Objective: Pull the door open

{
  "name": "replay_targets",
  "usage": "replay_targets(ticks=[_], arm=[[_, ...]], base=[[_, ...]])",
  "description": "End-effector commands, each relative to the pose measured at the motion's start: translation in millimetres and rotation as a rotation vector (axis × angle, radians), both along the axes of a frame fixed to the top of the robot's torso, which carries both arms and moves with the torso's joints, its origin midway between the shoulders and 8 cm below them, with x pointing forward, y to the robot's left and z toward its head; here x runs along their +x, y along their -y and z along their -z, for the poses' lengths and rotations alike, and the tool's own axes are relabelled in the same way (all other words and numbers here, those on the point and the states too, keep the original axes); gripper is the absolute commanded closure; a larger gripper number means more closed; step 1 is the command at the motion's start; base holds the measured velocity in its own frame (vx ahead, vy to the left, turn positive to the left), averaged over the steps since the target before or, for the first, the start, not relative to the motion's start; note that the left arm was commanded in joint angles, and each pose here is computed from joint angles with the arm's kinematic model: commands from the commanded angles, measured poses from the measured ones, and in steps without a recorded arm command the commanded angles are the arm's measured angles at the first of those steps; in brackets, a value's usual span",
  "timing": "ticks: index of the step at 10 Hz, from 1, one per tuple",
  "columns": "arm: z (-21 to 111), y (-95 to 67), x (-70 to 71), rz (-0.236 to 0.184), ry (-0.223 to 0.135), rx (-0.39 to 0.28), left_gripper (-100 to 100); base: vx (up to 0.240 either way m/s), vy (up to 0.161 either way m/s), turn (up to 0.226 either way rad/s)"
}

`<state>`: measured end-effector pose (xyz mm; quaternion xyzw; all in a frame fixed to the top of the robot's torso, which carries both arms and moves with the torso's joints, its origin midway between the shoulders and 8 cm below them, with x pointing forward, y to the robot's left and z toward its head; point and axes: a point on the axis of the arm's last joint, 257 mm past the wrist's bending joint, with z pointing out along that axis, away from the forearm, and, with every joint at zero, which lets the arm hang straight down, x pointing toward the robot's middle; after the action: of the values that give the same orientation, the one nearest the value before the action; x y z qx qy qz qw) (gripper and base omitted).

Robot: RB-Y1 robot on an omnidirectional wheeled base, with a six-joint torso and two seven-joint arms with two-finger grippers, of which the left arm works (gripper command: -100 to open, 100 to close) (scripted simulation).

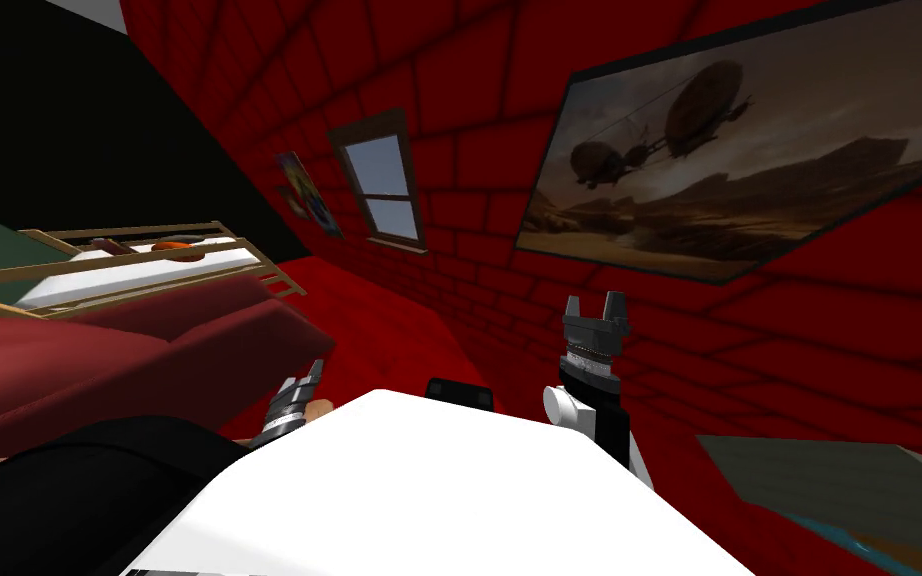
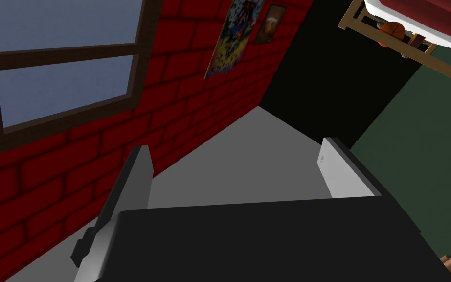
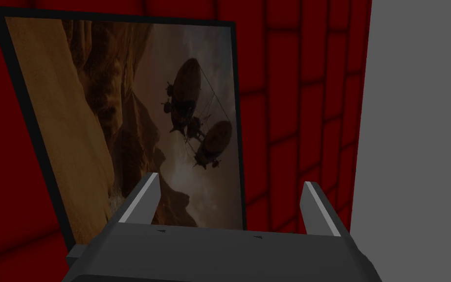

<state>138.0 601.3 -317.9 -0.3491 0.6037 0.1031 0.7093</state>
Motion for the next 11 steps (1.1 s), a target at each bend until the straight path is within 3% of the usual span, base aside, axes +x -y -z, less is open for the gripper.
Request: replay_targets(ticks=[1,11], arm=[[3.4,-3.0,-6.3,-0.013,-0.015,0.011,-100],[22.1,-20.0,-53.8,-0.109,-0.121,0.075,-100]], base=[[-0.069,-0.042,0.323],[-0.075,-0.031,0.354]])
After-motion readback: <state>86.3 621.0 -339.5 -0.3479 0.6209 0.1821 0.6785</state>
